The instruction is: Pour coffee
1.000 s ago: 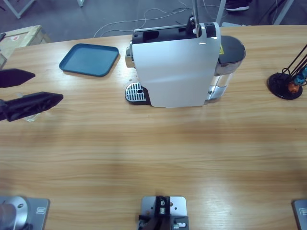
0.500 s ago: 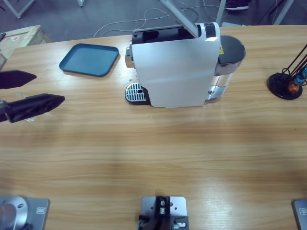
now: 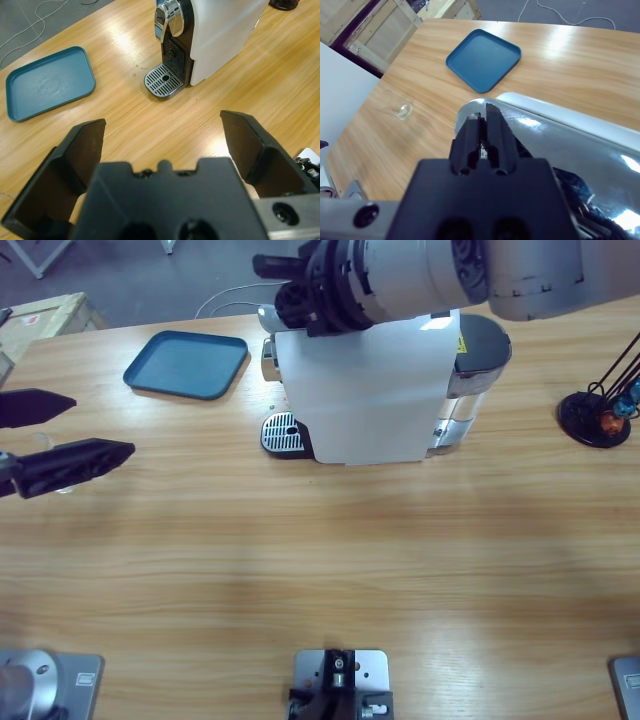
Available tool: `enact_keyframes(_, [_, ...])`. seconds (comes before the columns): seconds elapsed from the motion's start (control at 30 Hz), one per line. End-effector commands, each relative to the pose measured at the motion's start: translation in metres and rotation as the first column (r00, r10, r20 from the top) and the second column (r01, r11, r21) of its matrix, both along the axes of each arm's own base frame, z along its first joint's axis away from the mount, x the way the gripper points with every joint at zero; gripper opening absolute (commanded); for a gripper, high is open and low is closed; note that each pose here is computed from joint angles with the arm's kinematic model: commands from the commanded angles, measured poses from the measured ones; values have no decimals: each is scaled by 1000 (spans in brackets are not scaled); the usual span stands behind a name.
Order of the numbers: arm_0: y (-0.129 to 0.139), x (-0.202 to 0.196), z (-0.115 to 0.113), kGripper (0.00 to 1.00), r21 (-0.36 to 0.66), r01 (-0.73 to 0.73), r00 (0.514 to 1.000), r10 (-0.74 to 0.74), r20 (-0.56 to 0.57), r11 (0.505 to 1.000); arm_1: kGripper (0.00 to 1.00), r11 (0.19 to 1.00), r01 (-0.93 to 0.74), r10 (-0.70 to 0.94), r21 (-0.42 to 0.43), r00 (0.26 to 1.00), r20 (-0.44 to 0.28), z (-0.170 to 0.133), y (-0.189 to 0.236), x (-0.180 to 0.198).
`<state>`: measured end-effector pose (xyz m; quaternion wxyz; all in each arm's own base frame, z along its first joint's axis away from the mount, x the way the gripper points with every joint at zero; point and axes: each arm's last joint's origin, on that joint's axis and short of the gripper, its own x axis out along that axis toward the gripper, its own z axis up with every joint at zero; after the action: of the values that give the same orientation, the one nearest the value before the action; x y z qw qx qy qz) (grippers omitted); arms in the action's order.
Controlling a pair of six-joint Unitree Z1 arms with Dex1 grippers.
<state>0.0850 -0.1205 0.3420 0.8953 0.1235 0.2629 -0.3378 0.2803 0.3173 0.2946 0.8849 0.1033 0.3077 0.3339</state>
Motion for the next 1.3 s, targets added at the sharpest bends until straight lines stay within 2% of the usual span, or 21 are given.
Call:
enact_keyframes(0.03, [-1,2,-2,991,28,-34,999,34,4,999,0,986,-49,50,-161,999,-2,-33,-3,-9])
enact_keyframes(0.07, [3,5,-2,991,25,-74,997,74,9,997,0,985,-68,78,-161,995,59,-10,-12,-16])
enact_keyframes(0.13, [16,13,-1,991,18,-206,979,205,18,978,991,987,-69,97,-149,976,197,52,-45,-43])
enact_keyframes(0.2, [32,23,4,991,51,-355,935,354,30,934,1000,987,-33,80,-156,948,307,95,-81,-71])
enact_keyframes(0.23, [39,31,5,991,83,-428,904,428,20,900,1000,985,-19,75,-172,943,325,109,-100,-86])
enact_keyframes(0.33, [51,49,-9,991,140,-563,820,571,-30,815,1000,974,-4,73,-227,952,296,122,-142,-121])
enact_keyframes(0.53, [51,73,-53,991,256,-660,702,701,-126,707,1000,937,-43,102,-346,983,155,86,-189,-166])
enact_keyframes(0.63, [57,79,-61,991,313,-712,640,764,-82,629,1000,931,-33,74,-364,992,99,66,-203,-176])
enact_keyframes(0.77, [75,85,-69,991,336,-781,531,843,-83,526,1000,925,-22,58,-379,995,83,56,-209,-181])
enact_keyframes(0.87, [88,83,-76,991,312,-843,426,898,-114,439,1000,916,-8,44,-402,996,79,50,-207,-178])
enact_keyframes(0.9, [89,83,-79,991,302,-851,411,903,-124,429,1000,911,-7,40,-411,997,72,46,-206,-176])
enact_keyframes(1.1, [86,91,-105,991,297,-850,412,901,-138,435,1000,904,-4,28,-428,998,50,41,-204,-174])
enact_keyframes(1.3, [84,101,-113,991,330,-851,398,911,-106,410,1000,842,70,-64,-535,998,29,36,-210,-173])
